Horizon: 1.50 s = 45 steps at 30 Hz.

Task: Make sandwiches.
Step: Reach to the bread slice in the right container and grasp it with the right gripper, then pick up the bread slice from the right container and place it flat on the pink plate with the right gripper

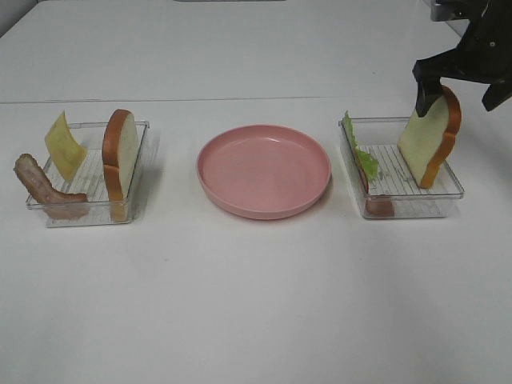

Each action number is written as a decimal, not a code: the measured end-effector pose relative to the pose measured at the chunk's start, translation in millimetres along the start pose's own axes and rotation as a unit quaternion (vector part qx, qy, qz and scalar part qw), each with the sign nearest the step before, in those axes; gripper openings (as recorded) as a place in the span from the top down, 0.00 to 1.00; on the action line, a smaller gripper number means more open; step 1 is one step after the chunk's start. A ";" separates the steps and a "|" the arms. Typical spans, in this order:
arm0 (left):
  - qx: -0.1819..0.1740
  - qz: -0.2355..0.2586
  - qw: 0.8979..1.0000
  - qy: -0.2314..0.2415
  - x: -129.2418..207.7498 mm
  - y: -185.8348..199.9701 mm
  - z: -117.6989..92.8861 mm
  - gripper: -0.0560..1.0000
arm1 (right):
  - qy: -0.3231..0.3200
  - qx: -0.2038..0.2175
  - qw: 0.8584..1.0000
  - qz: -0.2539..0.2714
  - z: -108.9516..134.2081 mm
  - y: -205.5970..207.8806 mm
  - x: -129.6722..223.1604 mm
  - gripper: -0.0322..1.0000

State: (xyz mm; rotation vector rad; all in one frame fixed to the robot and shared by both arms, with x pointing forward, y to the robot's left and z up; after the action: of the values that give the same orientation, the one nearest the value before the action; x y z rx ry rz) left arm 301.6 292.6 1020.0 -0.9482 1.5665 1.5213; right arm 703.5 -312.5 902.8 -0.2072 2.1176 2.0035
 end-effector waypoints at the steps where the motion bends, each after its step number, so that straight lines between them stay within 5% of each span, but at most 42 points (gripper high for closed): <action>1: 0.000 0.000 1.000 0.000 0.0 0.0 0.0 0.01 | -0.005 0.001 1.000 0.006 -5.0 -6.1 1.3 0.02; 14: 0.000 0.000 1.000 0.000 0.0 0.0 0.0 0.01 | -0.011 -0.047 0.999 0.017 7.1 -24.0 2.8 0.15; 17: 0.000 0.000 1.000 0.000 0.0 0.0 0.0 0.01 | -0.014 -0.052 0.998 0.019 8.9 -26.1 3.1 0.29; 18: 0.000 0.000 1.000 0.000 0.0 0.0 0.0 0.01 | -0.014 -0.052 0.998 0.019 8.9 -26.1 3.1 0.45; 19: 0.000 0.000 1.000 0.000 0.0 0.0 0.0 0.01 | -0.014 -0.052 0.998 0.019 8.9 -26.1 3.1 0.45; 21: 0.000 0.000 1.000 0.000 0.0 0.0 0.0 0.01 | -0.018 -0.058 0.998 0.019 10.7 -25.8 3.1 0.72; 32: 0.000 0.000 1.000 0.000 0.0 0.0 0.0 0.01 | -0.020 -0.062 0.998 0.014 12.2 -16.2 1.9 0.73; 45: 0.000 0.000 1.000 0.000 0.0 0.0 0.0 0.01 | -0.036 -0.113 0.990 -0.077 23.7 92.0 -8.3 0.73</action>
State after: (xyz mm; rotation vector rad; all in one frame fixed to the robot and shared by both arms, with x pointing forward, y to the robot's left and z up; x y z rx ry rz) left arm 301.6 292.6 1020.0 -0.9482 1.5665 1.5213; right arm 689.9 -283.6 992.6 -0.3185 1.7725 2.1208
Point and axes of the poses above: a point on each arm's last joint axis where the gripper is mounted, y pointing back along that axis away from the gripper, z along the wrist's bending axis when the last joint is at zero, x = y × z, the point moved 8 cm from there along -y, pointing out along that axis toward the gripper, and after that the axes turned 4 degrees about -y, right-handed, at the moved point
